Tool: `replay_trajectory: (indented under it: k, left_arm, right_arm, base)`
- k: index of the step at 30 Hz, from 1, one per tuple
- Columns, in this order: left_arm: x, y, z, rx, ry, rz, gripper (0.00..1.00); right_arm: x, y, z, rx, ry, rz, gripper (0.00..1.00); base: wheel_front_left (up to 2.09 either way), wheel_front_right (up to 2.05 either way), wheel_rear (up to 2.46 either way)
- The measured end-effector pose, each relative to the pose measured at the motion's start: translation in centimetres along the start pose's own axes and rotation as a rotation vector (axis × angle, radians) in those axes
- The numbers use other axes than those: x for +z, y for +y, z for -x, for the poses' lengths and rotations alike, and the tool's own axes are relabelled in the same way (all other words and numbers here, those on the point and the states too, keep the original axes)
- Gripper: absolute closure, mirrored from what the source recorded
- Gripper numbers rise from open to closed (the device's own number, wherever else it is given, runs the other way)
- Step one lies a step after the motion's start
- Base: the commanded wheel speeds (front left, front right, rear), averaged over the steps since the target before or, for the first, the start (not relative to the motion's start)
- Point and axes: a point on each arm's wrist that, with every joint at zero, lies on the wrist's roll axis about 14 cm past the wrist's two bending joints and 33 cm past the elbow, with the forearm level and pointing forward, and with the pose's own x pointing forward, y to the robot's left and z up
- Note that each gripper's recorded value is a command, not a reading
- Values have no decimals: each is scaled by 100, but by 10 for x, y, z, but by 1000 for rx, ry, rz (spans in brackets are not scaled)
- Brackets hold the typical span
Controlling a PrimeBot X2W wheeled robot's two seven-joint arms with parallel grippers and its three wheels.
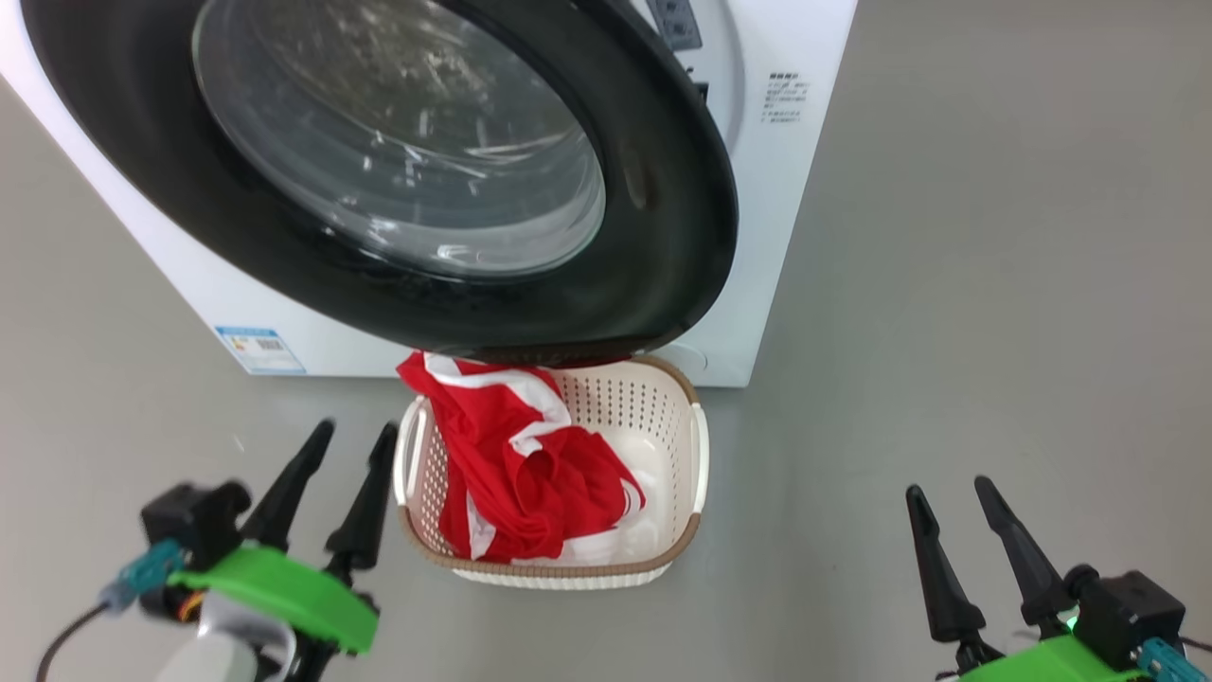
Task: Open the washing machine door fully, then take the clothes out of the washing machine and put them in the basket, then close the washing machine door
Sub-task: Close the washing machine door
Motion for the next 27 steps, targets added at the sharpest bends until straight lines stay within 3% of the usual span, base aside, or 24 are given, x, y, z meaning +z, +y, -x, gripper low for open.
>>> replay_trajectory:
  k: [27]
  left_arm:
    - [-16,43,99,217,-14,-101,0]
  right_arm:
    - [8,-32,66,-122,-30,9,0]
  base:
    - [0,0,0]
